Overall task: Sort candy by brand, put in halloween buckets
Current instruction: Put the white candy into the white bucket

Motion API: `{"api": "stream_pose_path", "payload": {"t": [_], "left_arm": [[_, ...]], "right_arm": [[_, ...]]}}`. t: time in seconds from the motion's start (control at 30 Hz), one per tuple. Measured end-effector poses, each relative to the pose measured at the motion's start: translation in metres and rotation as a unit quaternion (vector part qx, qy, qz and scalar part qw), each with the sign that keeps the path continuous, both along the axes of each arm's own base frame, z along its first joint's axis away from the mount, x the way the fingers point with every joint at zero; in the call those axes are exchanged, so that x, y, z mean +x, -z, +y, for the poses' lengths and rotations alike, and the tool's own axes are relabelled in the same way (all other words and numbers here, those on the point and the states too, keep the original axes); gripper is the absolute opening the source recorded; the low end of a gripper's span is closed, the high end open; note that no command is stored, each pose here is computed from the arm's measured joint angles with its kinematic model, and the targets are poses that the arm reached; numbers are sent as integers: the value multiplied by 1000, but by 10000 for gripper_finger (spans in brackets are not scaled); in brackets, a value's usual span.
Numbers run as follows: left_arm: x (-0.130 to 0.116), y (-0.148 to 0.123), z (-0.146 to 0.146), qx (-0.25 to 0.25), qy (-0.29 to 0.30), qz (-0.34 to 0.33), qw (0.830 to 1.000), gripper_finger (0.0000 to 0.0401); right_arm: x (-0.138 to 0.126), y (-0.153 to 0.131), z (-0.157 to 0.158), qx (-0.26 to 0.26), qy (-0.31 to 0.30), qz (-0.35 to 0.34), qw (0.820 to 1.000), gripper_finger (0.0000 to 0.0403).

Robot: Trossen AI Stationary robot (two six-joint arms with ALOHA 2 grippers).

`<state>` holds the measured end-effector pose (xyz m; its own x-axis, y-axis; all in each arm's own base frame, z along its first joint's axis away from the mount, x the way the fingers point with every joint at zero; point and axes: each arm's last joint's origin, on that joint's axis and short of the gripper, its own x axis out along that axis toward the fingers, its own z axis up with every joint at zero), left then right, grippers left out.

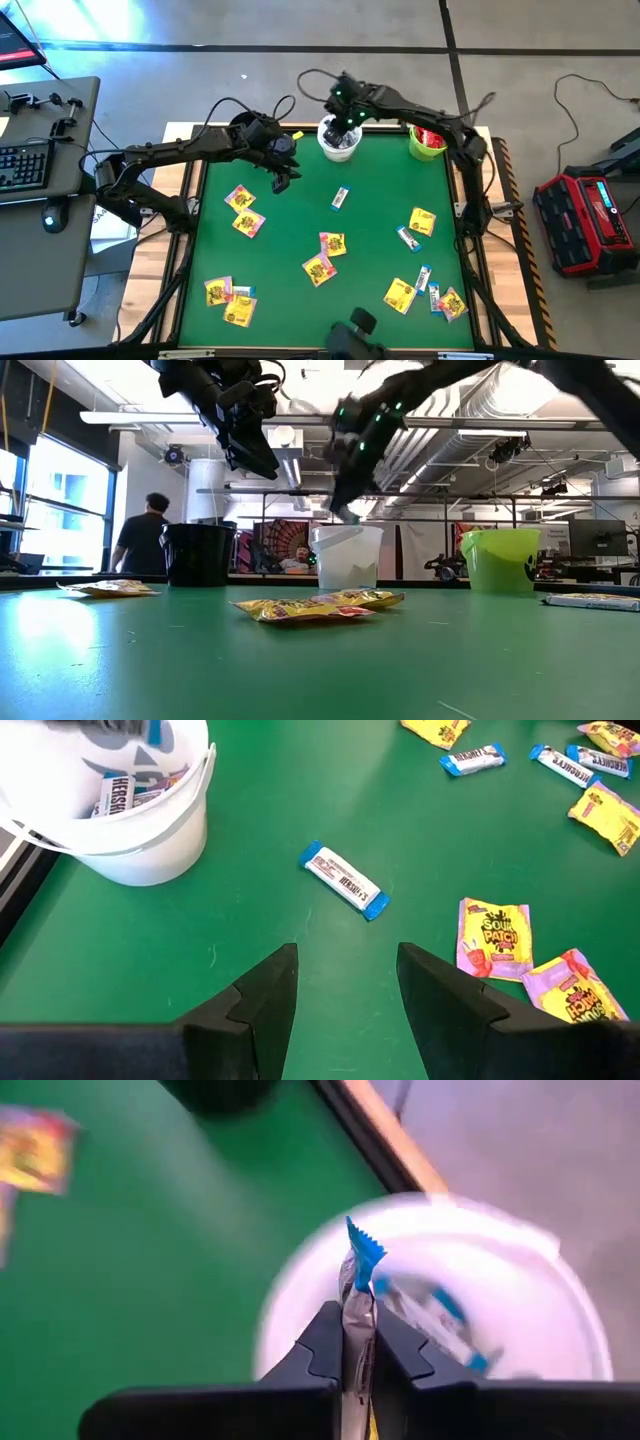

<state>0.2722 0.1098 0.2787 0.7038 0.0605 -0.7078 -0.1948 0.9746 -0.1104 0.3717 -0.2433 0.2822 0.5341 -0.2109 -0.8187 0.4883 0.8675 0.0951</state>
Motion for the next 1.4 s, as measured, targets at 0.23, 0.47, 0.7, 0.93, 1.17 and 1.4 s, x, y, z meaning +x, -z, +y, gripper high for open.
{"api": "stream_pose_path", "payload": {"t": [0.23, 0.47, 0.7, 0.93, 1.17, 1.4], "left_arm": [[0, 0, 0, 0, 0, 0, 1000, 165], [0, 0, 0, -1, 0, 0, 1000, 165], [0, 0, 0, -2, -2, 0, 1000, 165], [0, 0, 0, -6, -5, 0, 1000, 165], [0, 0, 0, -13, -12, -1, 1000, 165], [0, 0, 0, 3, 4, 1, 1000, 165]], "right_arm": [[2, 38, -23, 9, 32, 83, 996, 5], [4, 59, -28, 30, 39, 102, 994, 18], [6, 64, -30, 31, 44, 102, 993, 82], [7, 41, -28, 35, 36, 98, 994, 160], [20, -32, 0, -9, -47, 34, 998, 78], [33, -44, 15, -24, -35, 5, 999, 5]]}}
